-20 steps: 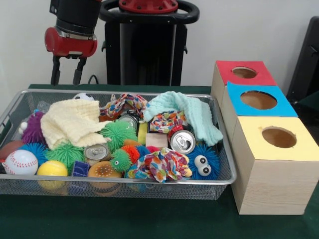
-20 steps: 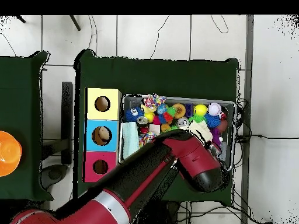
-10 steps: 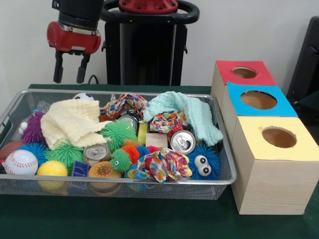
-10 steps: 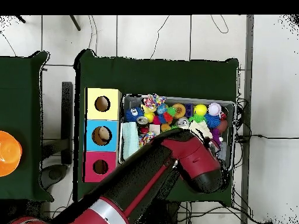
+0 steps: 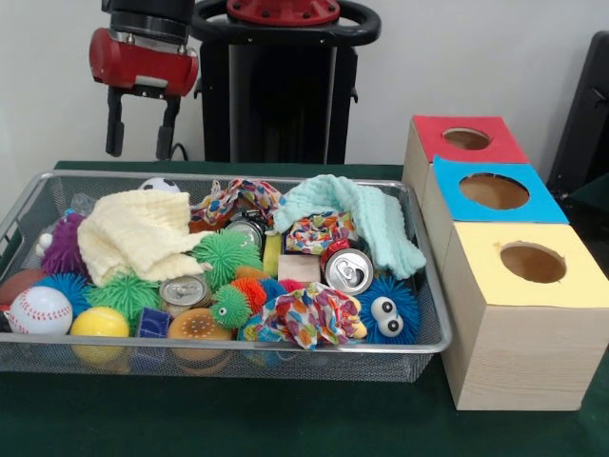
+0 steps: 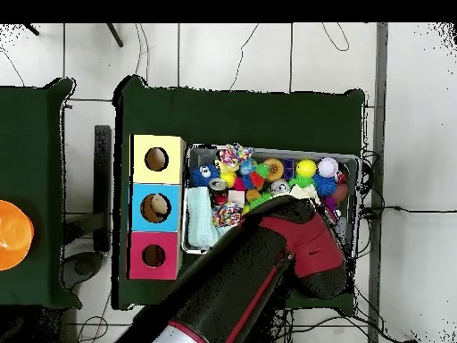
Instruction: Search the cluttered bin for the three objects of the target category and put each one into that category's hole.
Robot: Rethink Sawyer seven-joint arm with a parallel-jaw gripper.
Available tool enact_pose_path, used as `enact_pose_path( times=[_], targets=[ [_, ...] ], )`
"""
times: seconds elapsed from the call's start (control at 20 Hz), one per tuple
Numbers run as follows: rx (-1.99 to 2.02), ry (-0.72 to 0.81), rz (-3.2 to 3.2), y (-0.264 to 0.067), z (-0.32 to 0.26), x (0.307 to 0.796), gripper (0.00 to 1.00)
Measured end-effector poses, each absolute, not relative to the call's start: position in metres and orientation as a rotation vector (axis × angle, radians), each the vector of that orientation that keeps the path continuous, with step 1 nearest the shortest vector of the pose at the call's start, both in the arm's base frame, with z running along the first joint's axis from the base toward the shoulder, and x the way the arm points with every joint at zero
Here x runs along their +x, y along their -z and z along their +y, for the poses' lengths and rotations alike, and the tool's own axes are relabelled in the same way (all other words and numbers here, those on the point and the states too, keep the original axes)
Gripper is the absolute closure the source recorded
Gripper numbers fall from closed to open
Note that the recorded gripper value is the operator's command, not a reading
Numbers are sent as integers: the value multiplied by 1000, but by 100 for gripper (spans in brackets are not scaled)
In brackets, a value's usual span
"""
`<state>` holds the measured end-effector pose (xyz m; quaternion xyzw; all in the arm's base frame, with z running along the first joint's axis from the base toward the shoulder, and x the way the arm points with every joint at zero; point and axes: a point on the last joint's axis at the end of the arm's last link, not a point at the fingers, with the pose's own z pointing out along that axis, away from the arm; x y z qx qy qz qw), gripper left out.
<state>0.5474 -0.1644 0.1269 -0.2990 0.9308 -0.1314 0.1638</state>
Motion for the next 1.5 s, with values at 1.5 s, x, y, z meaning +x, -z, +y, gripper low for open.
enact_pose_path(
  times=[1.5],
  targets=[
    [-445, 9, 2495, -86, -100, 595, 0]
  ],
)
